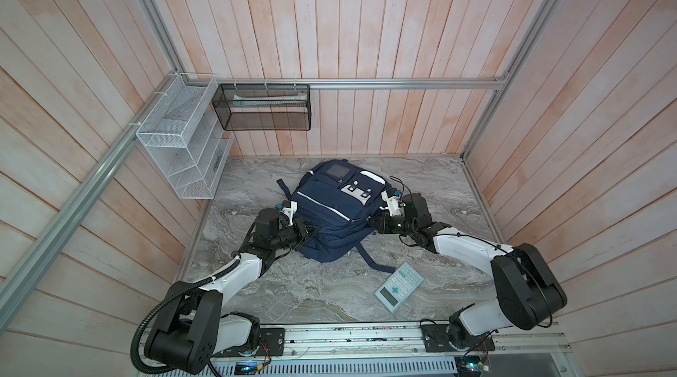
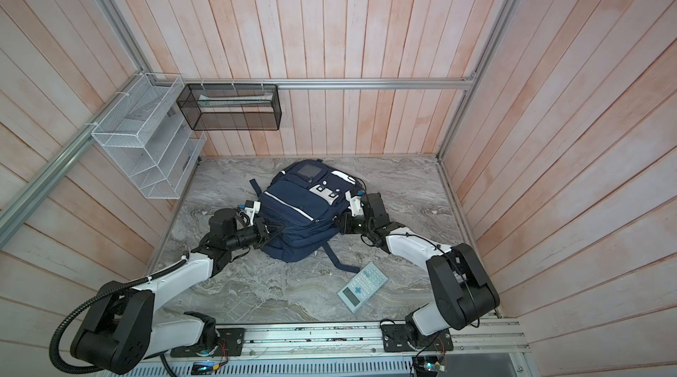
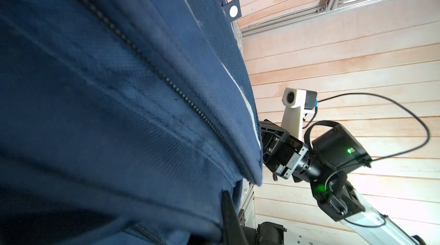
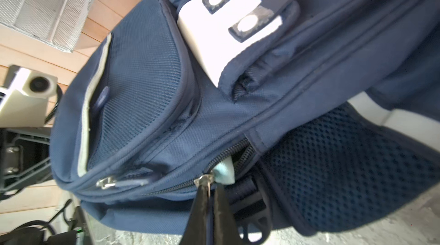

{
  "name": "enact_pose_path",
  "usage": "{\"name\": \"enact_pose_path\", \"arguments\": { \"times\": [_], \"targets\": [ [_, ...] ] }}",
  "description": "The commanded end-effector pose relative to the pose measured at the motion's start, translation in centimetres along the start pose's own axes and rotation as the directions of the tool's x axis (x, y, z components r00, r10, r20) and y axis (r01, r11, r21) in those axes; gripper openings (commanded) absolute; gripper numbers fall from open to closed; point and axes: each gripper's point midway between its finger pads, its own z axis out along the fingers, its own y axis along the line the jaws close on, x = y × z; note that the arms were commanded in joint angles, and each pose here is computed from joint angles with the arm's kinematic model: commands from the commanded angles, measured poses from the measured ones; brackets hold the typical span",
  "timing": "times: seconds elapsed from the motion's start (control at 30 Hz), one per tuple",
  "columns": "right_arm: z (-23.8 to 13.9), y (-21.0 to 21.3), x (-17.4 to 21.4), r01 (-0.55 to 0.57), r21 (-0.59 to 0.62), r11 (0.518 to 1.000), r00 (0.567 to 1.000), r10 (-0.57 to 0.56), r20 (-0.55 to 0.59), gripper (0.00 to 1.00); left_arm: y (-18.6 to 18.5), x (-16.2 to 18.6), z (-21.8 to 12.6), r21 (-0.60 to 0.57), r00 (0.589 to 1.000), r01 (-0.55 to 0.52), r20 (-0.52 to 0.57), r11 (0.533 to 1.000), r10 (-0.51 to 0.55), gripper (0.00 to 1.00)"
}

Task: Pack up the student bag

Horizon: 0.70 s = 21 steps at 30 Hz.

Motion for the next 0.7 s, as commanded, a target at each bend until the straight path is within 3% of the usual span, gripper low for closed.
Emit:
{"name": "enact_pose_path", "arguments": {
  "times": [0.0,0.1,0.2,0.3,0.43,0.57,0.67],
  "targets": [
    [1.5,2.8,0.1,0.06,0.023,0.998,0.997,-0.061,0.049,0.0,0.2,-1.5,-0.5,-0.006,0.997,-0.036,0.062,0.999,0.036,0.0],
    [2.9,8.3,0.3,0.152,-0.036,0.988,0.988,-0.151,0.027,0.0,0.5,-1.7,-0.5,-0.011,0.997,-0.03,0.068,0.999,0.03,0.0],
    [2.7,8.7,-0.1,0.171,-0.005,0.985,0.985,-0.171,0.024,0.0,0.7,-2.3,-1.1,-0.026,0.996,-0.033,0.084,0.999,0.035,0.0],
    [1.3,3.9,-1.2,0.115,0.197,0.974,0.99,-0.128,0.054,0.0,1.0,-2.6,-1.7,-0.037,0.995,-0.037,0.093,0.999,0.041,0.0],
    [-2.4,-5.4,-1.1,-0.026,0.446,0.894,0.997,-0.009,0.076,0.0,1.0,-2.8,-2.4,-0.027,0.994,-0.031,0.101,0.999,0.033,0.0],
    [-4.7,-11.6,0.0,-0.129,0.498,0.858,0.989,0.075,0.128,0.0,0.7,-2.6,-2.4,-0.014,0.995,-0.031,0.09,0.999,0.032,0.0],
    [-4.7,-12.7,-0.4,-0.125,0.5,0.857,0.991,0.081,0.11,0.0,0.5,-2.6,-2.4,0.001,0.996,-0.027,0.083,1.0,0.027,0.0]
  ]
}}
